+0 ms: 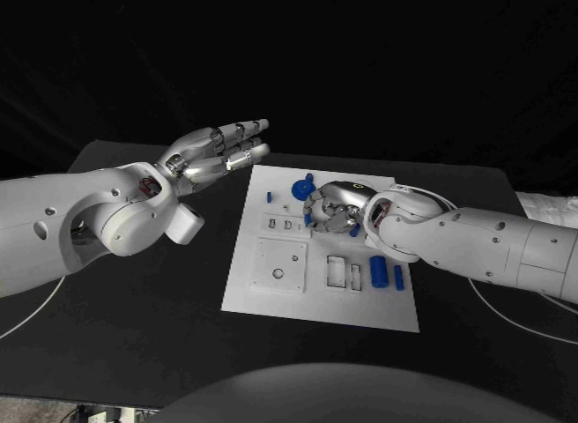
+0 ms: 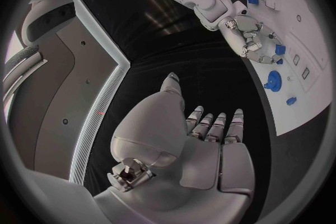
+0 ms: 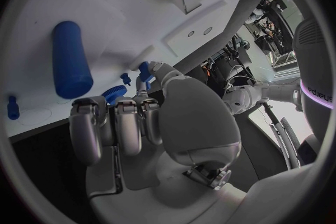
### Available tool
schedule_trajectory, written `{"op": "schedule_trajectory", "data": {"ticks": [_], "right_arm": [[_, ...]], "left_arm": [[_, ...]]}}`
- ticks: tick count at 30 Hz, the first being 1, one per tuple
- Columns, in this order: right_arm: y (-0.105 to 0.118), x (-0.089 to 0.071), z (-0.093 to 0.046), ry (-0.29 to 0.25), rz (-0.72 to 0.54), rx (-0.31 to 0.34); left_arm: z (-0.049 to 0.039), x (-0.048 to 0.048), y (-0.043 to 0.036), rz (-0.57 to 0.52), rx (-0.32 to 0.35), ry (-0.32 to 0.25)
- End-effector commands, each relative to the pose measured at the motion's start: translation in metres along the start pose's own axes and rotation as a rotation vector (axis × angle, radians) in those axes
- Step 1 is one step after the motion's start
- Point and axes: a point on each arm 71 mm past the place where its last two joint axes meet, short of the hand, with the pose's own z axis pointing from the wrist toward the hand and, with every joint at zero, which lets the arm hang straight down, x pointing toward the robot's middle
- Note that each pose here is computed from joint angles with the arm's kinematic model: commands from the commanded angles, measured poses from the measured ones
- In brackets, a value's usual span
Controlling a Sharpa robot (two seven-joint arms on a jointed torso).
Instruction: Assemble the parts on the task board
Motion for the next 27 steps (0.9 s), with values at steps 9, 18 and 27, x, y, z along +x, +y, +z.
{"op": "schedule_trajectory", "data": {"ticks": [9, 18, 27], "right_arm": [[0.0005, 0.0028, 0.0008, 0.029, -0.013, 0.003], [0.0012, 0.0032, 0.0013, 0.029, -0.015, -0.003], [0.001, 0.002, 0.0012, 0.014, -0.019, -0.008]], "left_arm": [[0.0, 0.0014, -0.001, -0.004, 0.006, 0.018], [0.0001, 0.0013, -0.0007, -0.003, 0.003, 0.018], [0.0003, 0.0009, -0.0004, -0.003, 0.002, 0.017]]}}
